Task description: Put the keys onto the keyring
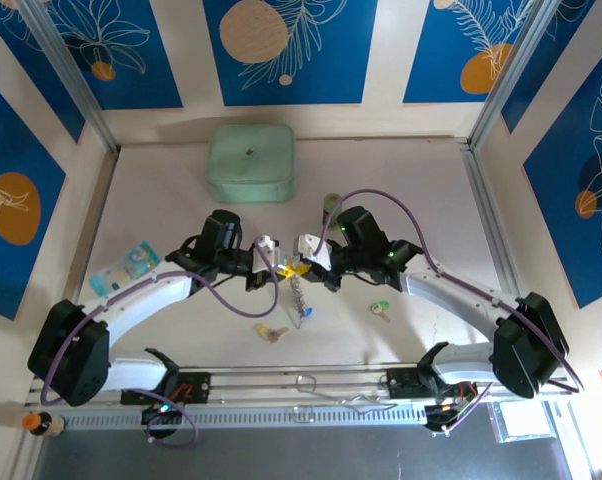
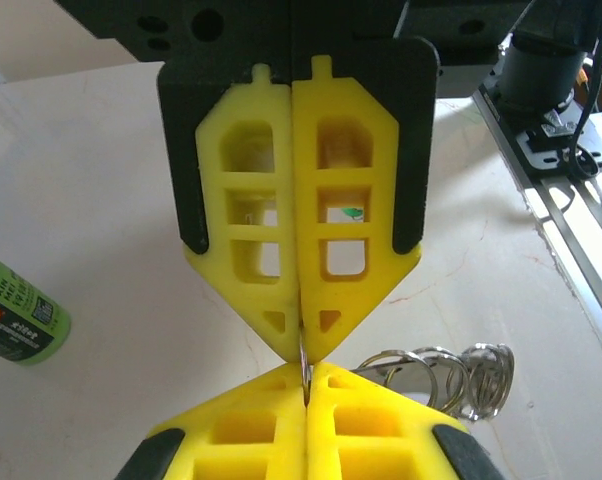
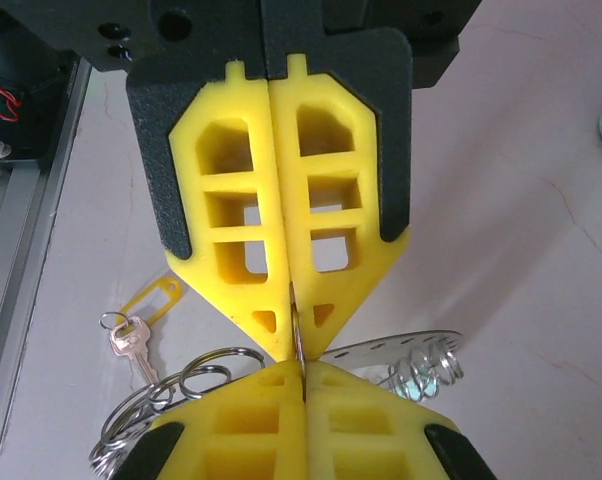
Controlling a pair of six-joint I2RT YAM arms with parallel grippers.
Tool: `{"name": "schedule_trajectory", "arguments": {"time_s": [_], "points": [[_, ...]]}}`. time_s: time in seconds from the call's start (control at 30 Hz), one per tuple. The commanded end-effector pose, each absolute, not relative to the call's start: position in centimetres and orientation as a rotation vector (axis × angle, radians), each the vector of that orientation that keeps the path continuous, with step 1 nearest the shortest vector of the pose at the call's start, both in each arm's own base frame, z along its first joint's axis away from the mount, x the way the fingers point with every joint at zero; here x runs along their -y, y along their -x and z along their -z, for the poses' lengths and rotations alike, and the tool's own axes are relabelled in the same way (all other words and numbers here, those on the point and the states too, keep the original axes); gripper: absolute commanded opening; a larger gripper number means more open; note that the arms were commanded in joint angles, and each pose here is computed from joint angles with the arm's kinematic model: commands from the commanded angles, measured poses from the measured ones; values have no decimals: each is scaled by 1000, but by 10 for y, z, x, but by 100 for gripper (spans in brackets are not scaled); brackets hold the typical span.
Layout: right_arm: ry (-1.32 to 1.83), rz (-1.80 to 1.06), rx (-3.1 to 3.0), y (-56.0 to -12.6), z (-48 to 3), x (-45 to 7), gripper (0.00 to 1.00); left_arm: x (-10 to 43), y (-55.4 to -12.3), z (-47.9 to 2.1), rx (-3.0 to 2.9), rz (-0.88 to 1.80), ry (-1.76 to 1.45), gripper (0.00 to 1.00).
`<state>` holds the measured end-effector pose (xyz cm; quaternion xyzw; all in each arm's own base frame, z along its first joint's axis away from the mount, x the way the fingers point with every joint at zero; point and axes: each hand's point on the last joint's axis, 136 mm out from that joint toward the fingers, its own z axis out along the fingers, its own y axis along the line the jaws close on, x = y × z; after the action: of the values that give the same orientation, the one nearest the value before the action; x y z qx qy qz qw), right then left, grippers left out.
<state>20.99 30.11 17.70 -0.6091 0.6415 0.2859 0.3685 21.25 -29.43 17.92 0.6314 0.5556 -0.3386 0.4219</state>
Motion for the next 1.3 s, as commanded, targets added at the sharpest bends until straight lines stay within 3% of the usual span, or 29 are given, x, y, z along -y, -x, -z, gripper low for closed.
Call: {"name": "schedule_trajectory", "arguments": {"time_s": [0.0, 0.07, 0.13, 0.33, 0.53, 0.93, 1.27], "points": [[1516, -781, -1603, -212, -197, -305, 14, 304, -207, -199, -1306, 886, -1586, 0], [1433, -828, -1605, -214, -206, -297, 31, 304, -212, -201, -1333, 874, -1555, 0], [1305, -884, -1612, -219, -220, -285, 37, 304, -221, -202, -1381, 855, -1496, 0], [589, -676, -1962, -272, -195, -217, 37, 299, -257, -204, -1584, 786, -1232, 0], [-140, -473, -2407, -257, -143, -136, 34, 303, -258, -199, -1646, 842, -1217, 0], [-479, -308, -2803, -185, -67, -103, 43, 303, -245, -201, -1524, 864, -1251, 0], [-593, -197, -2978, -169, -30, -104, 42, 306, -241, -203, -1497, 894, -1259, 0]]}}
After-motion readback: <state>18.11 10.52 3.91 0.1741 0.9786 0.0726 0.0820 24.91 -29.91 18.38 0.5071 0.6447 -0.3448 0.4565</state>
